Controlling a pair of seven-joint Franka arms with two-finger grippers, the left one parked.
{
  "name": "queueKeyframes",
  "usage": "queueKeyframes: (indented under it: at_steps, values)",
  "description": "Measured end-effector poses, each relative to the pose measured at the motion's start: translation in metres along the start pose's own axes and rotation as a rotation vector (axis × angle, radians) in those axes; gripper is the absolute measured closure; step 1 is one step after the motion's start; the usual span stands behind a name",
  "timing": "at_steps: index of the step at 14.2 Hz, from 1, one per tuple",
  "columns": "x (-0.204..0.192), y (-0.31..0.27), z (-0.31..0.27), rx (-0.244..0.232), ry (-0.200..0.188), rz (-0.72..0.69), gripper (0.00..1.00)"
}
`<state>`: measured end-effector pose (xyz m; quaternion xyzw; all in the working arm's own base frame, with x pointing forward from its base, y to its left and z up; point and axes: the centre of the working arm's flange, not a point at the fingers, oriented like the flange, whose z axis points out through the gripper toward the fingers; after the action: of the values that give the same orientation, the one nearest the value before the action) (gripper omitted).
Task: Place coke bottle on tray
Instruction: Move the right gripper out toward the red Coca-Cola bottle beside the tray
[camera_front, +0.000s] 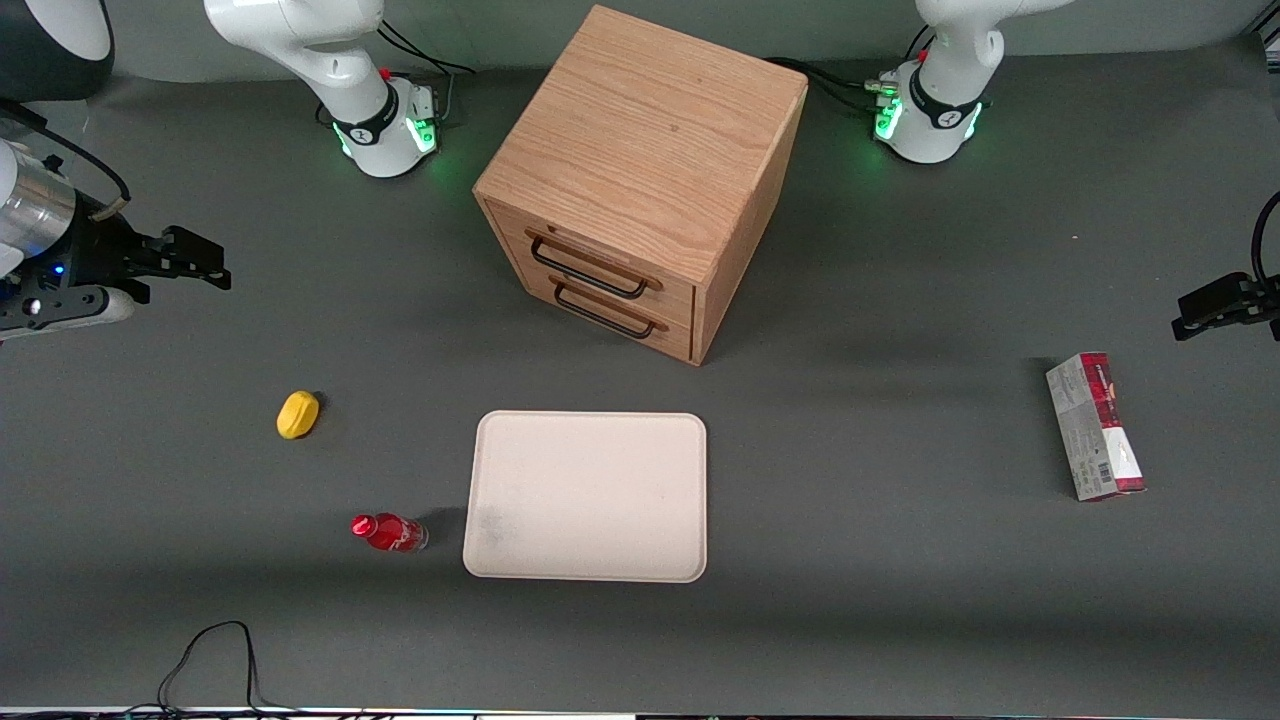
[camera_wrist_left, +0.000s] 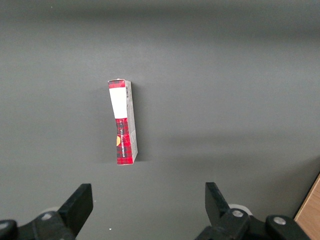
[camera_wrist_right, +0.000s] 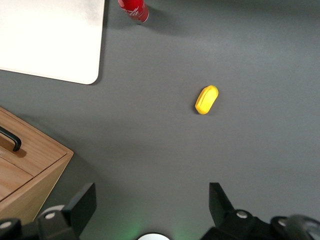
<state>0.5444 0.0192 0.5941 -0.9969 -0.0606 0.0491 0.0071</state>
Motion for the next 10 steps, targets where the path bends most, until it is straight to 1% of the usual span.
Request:
queueKeyframes:
  at_steps: [2, 10]
  values:
    - [0.0004, 0.0040, -0.0013, 0.001, -0.010, 0.008, 0.00]
    - [0.0040, 0.0104, -0.0083, 0.002, -0.013, 0.019, 0.00]
